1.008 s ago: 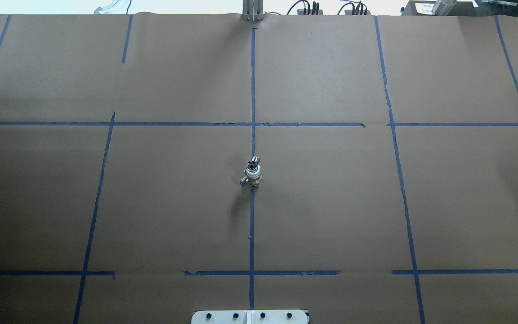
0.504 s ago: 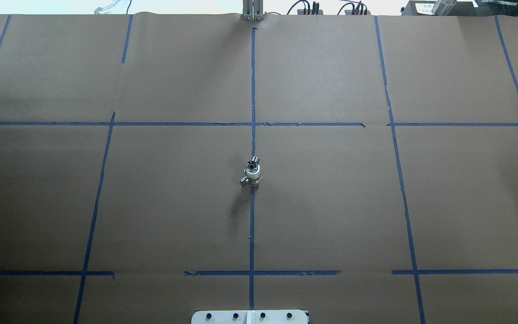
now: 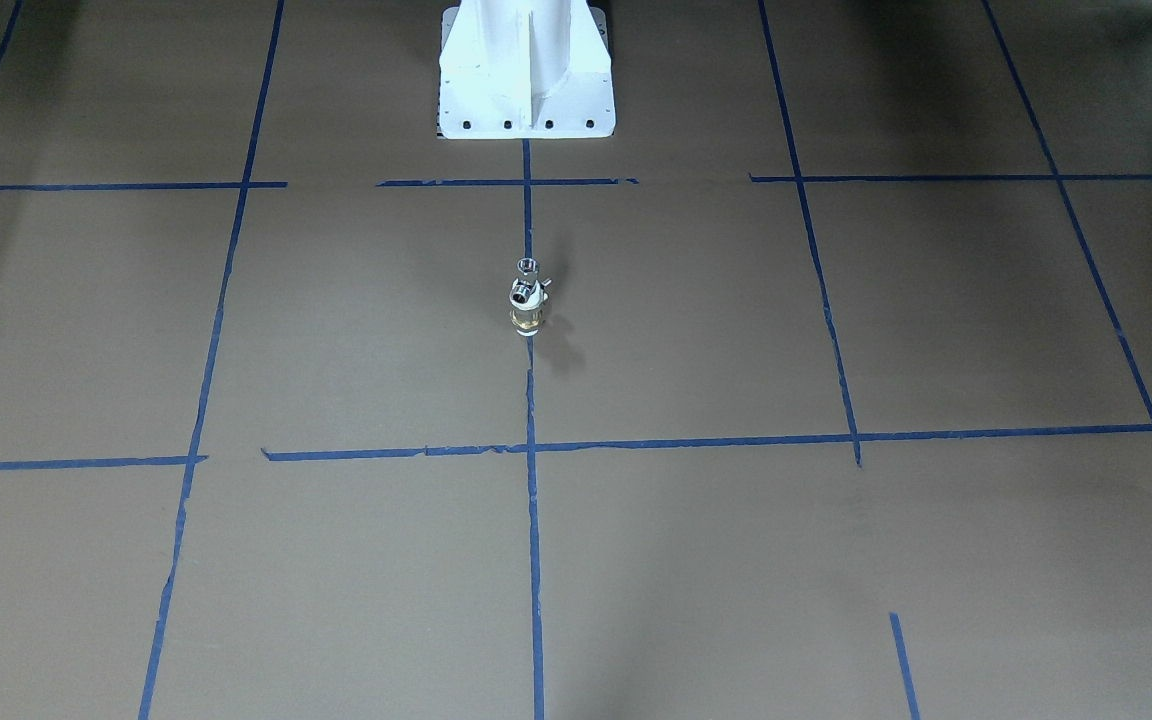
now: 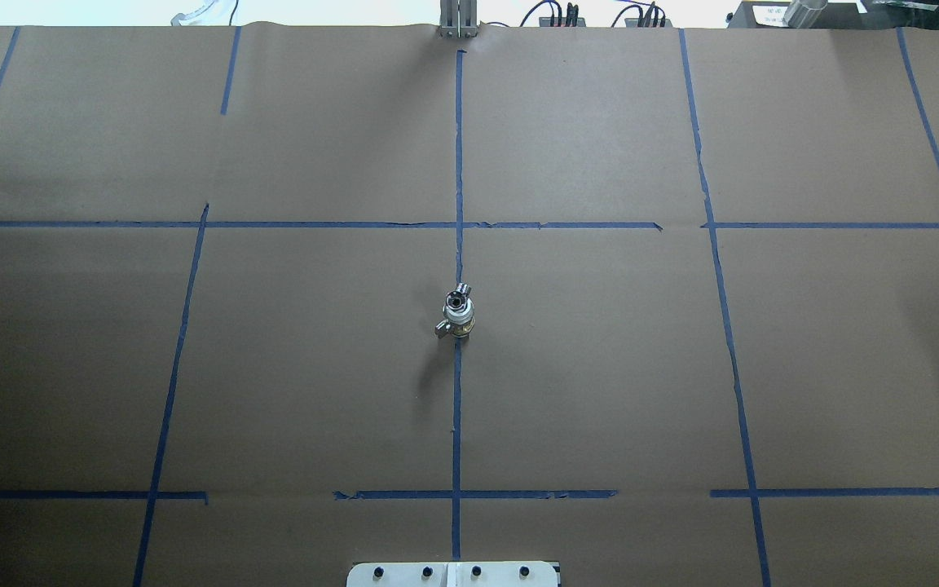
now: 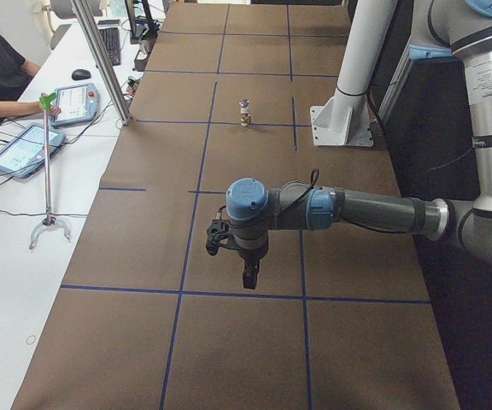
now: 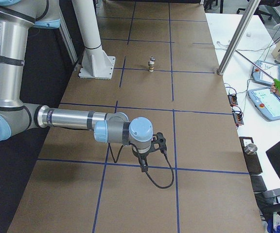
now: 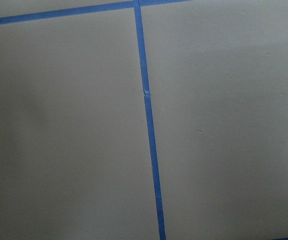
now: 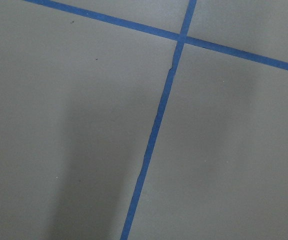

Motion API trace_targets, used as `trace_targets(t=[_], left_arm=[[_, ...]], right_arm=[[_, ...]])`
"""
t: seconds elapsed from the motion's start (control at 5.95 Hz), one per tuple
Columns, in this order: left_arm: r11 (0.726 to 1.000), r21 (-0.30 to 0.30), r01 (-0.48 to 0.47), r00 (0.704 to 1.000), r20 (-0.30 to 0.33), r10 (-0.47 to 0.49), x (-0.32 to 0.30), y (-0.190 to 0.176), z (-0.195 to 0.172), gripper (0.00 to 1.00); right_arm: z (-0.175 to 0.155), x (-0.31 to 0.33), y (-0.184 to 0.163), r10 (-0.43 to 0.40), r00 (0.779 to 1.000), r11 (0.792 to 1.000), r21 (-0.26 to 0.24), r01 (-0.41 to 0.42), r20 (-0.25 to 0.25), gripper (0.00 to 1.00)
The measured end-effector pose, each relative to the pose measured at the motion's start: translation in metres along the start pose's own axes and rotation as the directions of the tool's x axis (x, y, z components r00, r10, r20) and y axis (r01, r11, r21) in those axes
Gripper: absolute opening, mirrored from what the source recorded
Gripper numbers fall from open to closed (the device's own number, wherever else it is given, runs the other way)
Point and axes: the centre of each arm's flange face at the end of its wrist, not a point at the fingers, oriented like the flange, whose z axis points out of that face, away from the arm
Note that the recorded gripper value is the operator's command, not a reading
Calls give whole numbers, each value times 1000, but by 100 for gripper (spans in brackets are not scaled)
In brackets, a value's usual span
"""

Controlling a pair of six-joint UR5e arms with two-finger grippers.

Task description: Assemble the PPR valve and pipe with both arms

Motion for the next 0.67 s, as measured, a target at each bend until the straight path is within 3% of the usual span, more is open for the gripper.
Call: trace_targets(t=[0.67], left_arm=[[1000,-1,3,1000,-2,-3,-7,-25,3,100]], right_arm=[[-14,-12,2,-19,1000,1000,15,19,-21,100]])
